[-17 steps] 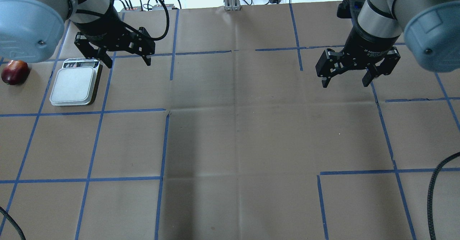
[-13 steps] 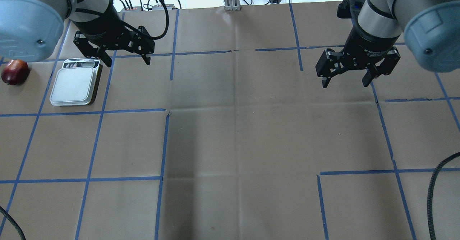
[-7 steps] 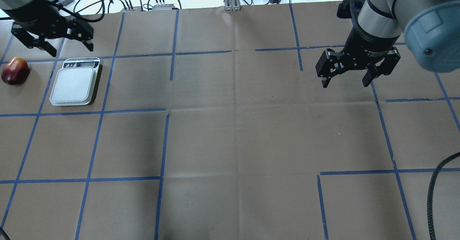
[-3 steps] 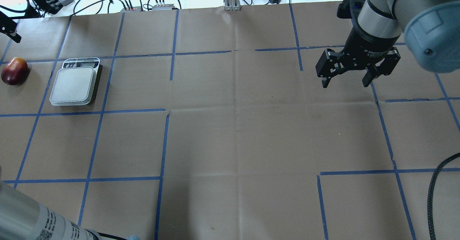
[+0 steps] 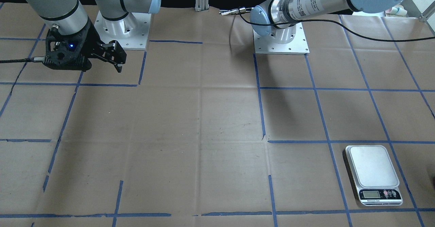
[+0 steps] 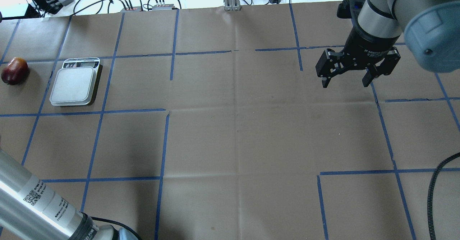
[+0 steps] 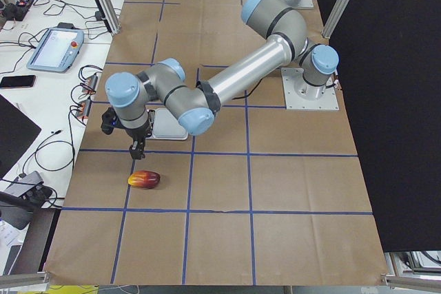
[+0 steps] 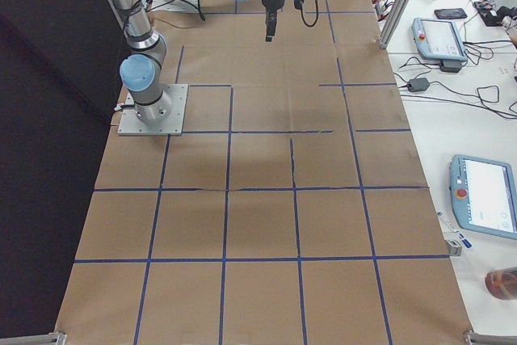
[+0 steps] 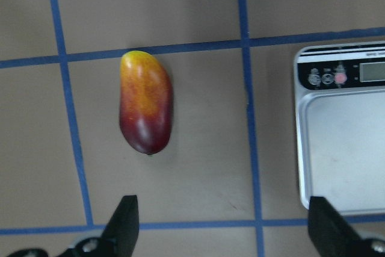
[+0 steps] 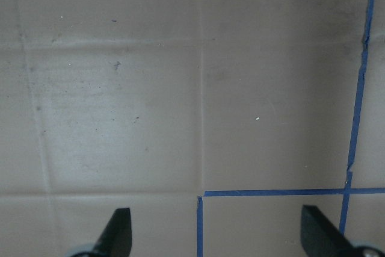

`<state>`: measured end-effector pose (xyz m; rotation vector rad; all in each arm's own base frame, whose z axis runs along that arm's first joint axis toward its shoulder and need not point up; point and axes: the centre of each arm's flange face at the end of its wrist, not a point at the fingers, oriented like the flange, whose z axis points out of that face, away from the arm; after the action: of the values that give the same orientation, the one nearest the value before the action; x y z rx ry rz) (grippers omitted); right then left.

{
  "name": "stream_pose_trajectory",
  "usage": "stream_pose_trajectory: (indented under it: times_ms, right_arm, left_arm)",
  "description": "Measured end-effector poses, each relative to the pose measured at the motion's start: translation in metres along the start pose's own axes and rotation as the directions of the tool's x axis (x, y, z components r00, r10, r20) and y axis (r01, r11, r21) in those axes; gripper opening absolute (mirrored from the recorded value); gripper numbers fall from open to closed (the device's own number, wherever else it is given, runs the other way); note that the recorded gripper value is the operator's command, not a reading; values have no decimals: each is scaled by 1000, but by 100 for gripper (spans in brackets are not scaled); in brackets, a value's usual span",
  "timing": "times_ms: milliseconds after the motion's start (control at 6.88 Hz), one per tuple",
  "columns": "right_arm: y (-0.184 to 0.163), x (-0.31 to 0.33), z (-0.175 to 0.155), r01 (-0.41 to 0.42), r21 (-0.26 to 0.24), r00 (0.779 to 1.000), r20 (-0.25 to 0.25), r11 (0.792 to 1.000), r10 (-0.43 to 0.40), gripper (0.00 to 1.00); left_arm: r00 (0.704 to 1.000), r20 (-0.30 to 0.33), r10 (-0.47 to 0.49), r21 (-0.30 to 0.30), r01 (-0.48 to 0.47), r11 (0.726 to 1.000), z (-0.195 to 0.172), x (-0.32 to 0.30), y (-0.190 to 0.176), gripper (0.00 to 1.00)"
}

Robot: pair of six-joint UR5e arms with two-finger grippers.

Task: Weigh mango
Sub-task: 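Lower the left gripper onto the mango and close it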

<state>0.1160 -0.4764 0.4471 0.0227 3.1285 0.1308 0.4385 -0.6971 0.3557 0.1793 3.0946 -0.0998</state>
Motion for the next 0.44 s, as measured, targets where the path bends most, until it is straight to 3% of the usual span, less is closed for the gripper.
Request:
stream_pose_trajectory:
  times_ms: [436]
  right_arm:
    - [0, 0, 0, 0, 0, 1000, 0, 1000, 0, 100]
  left_arm:
    - [1000, -13, 17, 9, -17, 1000, 58, -40, -21, 100]
